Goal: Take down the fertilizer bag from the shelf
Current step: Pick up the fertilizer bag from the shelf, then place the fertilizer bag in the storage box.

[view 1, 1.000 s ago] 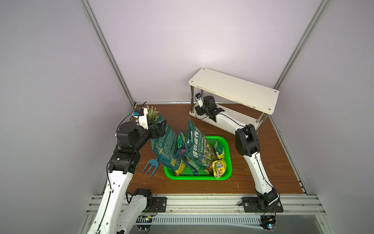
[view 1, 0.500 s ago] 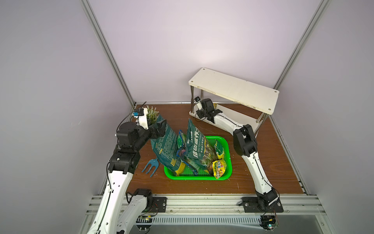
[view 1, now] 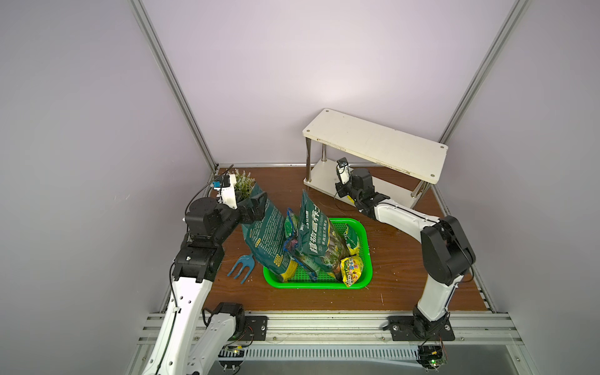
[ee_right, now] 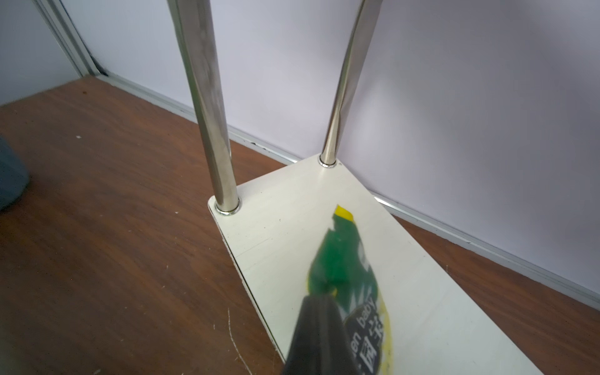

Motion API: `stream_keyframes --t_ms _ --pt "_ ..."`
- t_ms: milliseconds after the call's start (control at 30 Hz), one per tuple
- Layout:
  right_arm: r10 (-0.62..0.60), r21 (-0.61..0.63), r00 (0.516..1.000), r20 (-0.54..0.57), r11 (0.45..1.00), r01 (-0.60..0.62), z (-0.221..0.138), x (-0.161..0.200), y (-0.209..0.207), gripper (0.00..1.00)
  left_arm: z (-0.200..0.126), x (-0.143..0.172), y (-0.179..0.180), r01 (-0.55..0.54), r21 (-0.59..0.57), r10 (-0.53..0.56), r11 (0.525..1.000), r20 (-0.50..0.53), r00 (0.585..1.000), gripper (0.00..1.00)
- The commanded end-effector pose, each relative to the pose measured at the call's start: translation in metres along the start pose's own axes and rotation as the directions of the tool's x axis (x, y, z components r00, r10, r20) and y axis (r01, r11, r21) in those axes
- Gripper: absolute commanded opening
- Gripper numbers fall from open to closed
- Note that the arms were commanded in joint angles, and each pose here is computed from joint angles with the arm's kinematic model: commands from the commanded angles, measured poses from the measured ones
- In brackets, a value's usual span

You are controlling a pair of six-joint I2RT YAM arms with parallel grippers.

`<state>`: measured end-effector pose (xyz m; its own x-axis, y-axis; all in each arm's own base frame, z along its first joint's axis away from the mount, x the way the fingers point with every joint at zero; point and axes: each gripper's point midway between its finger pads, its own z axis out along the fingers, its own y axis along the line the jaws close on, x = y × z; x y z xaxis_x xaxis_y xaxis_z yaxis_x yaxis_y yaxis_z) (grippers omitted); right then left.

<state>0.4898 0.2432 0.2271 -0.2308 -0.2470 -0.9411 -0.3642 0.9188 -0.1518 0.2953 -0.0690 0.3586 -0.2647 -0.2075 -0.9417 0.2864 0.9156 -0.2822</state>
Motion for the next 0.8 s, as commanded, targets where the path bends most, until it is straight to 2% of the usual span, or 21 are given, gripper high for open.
stream_keyframes --t_ms 0,167,300,533,700,767 --pt "0.069 -0.040 0.977 0.201 0.997 -0.063 -0.040 -0.059 -0.005 0.00 -0.002 -0.004 -0.001 -0.006 0.011 0.006 1.000 0.020 1.000 1.00" --pt "0.115 -0.190 0.949 0.293 0.980 -0.060 -0.100 -0.087 0.009 0.00 -0.002 -0.004 0.001 -0.009 0.004 0.009 1.000 0.022 1.000 1.00" --pt "0.166 -0.340 0.917 0.364 0.940 -0.035 -0.154 -0.116 0.023 0.00 -0.003 -0.005 0.000 -0.009 0.005 0.009 1.000 0.025 1.000 1.00" --pt "0.227 -0.461 0.872 0.434 0.887 -0.002 -0.225 -0.156 0.038 0.00 -0.002 -0.004 0.001 -0.010 0.002 0.010 1.000 0.023 1.000 1.00" --pt "0.239 -0.578 0.854 0.462 0.811 0.085 -0.276 -0.181 0.081 0.00 -0.003 -0.005 0.002 -0.010 -0.001 0.010 1.000 0.026 1.000 1.00" --pt "0.227 -0.640 0.857 0.463 0.754 0.146 -0.301 -0.189 0.110 0.00 -0.003 -0.005 0.002 -0.011 -0.006 0.011 1.000 0.029 1.000 1.00"
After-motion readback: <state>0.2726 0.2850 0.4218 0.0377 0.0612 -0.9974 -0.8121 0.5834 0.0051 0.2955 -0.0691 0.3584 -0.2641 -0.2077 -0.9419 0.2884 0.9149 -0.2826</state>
